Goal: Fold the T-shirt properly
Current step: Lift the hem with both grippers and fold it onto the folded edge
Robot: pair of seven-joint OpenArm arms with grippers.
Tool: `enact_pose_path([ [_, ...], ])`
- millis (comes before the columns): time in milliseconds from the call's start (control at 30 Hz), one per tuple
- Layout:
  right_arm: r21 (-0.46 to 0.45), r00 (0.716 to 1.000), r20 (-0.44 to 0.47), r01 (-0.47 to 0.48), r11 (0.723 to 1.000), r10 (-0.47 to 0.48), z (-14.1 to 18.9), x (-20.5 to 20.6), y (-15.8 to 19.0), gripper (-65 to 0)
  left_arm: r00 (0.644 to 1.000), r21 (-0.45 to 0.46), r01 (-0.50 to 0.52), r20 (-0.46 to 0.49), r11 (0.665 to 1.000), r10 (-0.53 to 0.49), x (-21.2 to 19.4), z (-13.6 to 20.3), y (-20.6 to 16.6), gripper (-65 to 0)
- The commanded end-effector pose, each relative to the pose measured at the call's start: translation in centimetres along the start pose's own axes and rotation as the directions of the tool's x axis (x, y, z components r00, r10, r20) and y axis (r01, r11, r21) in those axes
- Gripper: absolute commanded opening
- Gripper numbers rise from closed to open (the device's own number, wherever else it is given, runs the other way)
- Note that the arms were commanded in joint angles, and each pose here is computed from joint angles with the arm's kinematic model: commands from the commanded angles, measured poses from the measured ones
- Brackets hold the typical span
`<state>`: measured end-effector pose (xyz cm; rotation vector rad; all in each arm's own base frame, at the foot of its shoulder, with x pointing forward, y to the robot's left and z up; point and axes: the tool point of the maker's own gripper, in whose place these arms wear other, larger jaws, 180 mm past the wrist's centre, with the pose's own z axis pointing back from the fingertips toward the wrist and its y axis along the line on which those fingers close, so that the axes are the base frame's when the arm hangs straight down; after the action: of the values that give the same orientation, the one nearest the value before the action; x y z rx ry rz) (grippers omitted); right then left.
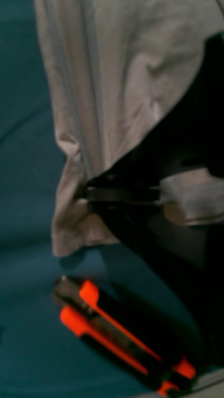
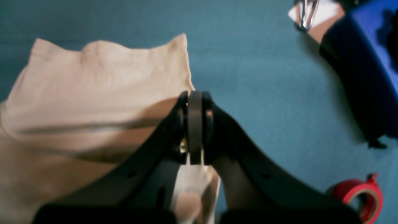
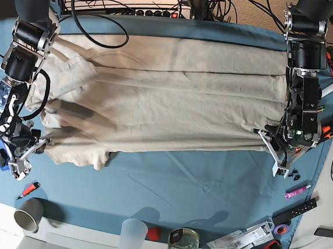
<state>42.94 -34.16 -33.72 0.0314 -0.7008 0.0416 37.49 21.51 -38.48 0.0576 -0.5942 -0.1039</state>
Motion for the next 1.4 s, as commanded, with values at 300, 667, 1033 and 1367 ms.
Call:
enact_pose_path([
  [300,0.054,0.998,0.026,0.057,0.997,-0.058,1.5,1.7,-0.2,-65.0,0.999,0.045,0.022,0.030,0.999,-0.024,2.6,2.6,1.0,-65.0],
  [667,0.000,0.991,0.095,-0.094,0.996,0.093,6.7,4.1,0.9,-65.0,0.999,-0.046,0.009,0.032,0.999,-0.008,2.6,3.3,-0.8,-65.0],
  [1033,-0.018,0.996,0.092,-0.005,1.000,0.007,8.6,1.2,-1.4,-65.0,0.998,-0.045,0.062,0.000,0.997,-0.062,-0.8,4.2,-0.7,-65.0],
  [1367,-0.069,0.997,0.077,0.030,0.997,-0.025,10.8,-3.2,-3.2,-65.0,0.999,-0.014,0.038,0.028,0.999,-0.038,-2.9,6.1,0.2,-65.0],
])
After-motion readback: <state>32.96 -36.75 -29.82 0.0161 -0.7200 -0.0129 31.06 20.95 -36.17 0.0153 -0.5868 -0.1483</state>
